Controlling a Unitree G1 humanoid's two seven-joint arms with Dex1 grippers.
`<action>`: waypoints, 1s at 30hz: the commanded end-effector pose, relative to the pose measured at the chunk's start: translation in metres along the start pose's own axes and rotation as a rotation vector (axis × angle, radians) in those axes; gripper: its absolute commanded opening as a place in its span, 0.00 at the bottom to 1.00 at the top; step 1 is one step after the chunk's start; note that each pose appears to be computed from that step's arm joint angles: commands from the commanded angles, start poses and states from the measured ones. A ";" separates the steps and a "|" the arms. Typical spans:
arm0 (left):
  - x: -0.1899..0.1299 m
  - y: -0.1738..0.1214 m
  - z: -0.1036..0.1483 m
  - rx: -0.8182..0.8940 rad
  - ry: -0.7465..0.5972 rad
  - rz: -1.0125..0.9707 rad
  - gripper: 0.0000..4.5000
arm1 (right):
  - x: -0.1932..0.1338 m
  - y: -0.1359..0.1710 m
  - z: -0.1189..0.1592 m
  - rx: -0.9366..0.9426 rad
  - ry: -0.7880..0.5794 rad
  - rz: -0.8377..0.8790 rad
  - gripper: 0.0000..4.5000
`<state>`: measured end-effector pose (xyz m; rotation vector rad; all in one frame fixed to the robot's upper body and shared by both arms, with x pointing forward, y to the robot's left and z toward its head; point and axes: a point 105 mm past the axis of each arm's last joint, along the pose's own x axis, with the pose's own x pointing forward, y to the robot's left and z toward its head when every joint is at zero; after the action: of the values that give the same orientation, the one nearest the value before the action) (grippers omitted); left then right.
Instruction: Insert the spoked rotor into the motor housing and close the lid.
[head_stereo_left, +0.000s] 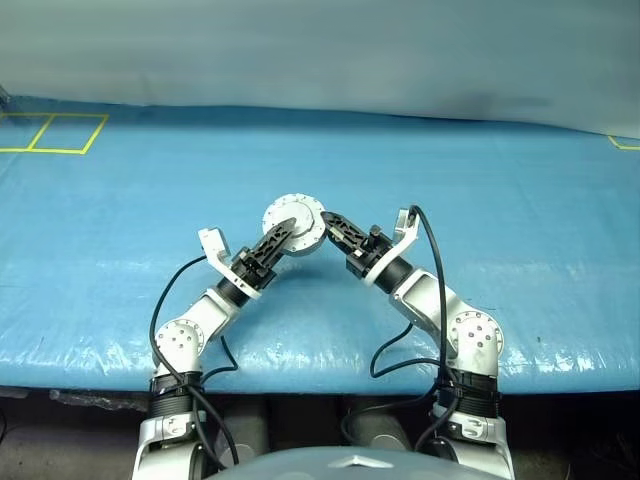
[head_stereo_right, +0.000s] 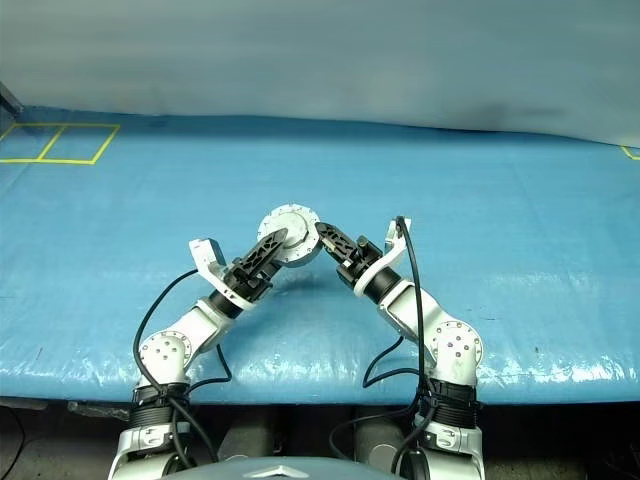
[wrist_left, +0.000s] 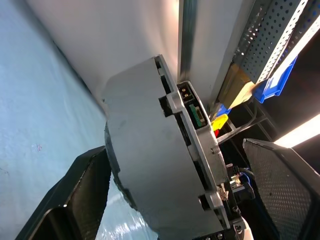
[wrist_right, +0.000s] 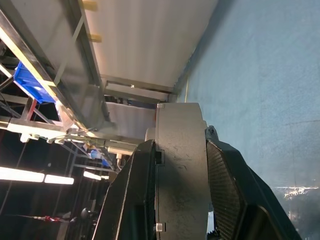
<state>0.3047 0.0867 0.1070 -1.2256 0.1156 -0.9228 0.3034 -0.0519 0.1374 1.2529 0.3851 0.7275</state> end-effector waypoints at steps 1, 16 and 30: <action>0.007 -0.009 0.002 0.016 -0.011 -0.042 0.99 | 0.000 0.032 0.001 -0.020 -0.010 0.135 0.27; 0.007 -0.006 0.005 0.020 -0.061 -0.030 0.63 | 0.002 0.035 -0.005 -0.046 0.016 0.141 0.27; 0.010 -0.008 0.004 0.035 -0.049 -0.033 0.62 | 0.002 0.033 -0.005 -0.065 0.017 0.133 0.27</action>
<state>0.3073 0.0834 0.1116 -1.2644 0.0646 -0.9124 0.2994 -0.0494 0.1450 1.2210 0.3564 0.7663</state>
